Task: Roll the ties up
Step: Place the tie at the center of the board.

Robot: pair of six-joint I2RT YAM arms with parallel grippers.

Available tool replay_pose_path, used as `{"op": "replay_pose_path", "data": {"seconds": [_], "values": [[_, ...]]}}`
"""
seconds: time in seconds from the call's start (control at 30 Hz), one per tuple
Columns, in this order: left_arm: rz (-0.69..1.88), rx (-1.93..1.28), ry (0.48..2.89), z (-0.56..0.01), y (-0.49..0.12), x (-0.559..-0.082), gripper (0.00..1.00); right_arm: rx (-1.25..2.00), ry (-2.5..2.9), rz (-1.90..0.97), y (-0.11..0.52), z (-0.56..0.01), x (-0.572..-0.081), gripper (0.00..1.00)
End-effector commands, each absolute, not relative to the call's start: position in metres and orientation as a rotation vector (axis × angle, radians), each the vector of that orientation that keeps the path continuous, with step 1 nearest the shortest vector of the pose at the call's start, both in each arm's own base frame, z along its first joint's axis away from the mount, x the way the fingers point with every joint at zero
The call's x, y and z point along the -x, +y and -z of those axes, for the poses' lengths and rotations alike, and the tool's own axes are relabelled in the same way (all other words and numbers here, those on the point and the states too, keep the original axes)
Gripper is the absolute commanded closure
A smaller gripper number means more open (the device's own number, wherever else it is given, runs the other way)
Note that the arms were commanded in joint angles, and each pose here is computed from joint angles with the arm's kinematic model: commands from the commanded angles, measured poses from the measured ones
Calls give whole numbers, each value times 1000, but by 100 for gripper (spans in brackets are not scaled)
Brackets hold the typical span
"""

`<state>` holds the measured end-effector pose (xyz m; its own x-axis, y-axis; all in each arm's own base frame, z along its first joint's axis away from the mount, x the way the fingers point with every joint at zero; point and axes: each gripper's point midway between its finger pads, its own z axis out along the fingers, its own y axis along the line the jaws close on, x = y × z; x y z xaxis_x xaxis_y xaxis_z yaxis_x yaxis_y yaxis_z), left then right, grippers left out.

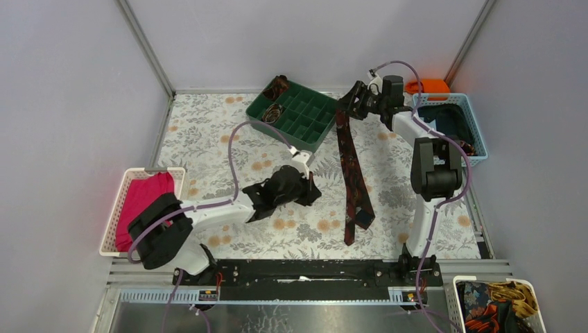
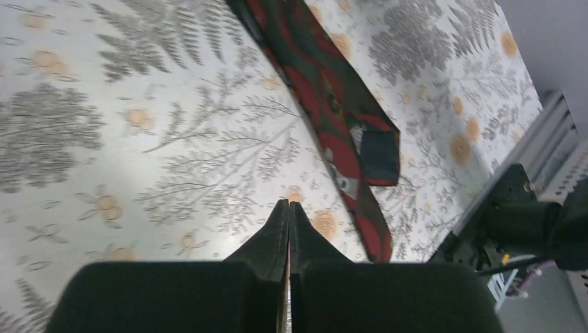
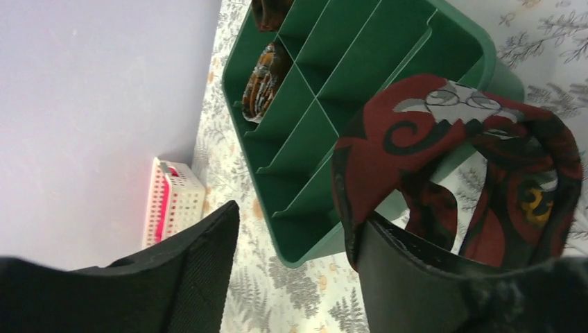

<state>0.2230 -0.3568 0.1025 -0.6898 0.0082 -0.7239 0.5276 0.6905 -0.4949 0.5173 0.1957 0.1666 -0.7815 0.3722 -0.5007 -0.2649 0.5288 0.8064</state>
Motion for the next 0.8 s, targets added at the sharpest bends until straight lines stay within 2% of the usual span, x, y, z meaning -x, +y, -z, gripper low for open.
{"op": "replay_pose_path", "data": {"seconds": [0.0,0.2,0.3,0.4,0.53,0.6,0.7,0.77], "values": [[801,-353,2162,-108,-326,-247,100,54,2053,-1104,195,-197,-518,28],[771,-318,2125,-124,-315,-268,100,-11,2231,-838,166,-165,-492,27],[771,-307,2122,-125,-312,-274,100,22,2231,-757,159,-159,-482,17],[786,-287,2114,-126,-309,-279,100,-35,2281,-561,135,-143,-503,13],[786,-246,2119,-126,-300,-283,100,-93,2396,-373,114,-133,-531,13],[758,-222,2121,-127,-292,-282,100,-91,2390,-359,117,-137,-526,15],[715,-173,2105,-132,-276,-280,100,-98,2376,-365,129,-132,-493,18],[678,-154,2103,-134,-267,-279,100,-82,2385,-371,143,-132,-467,26]]}}
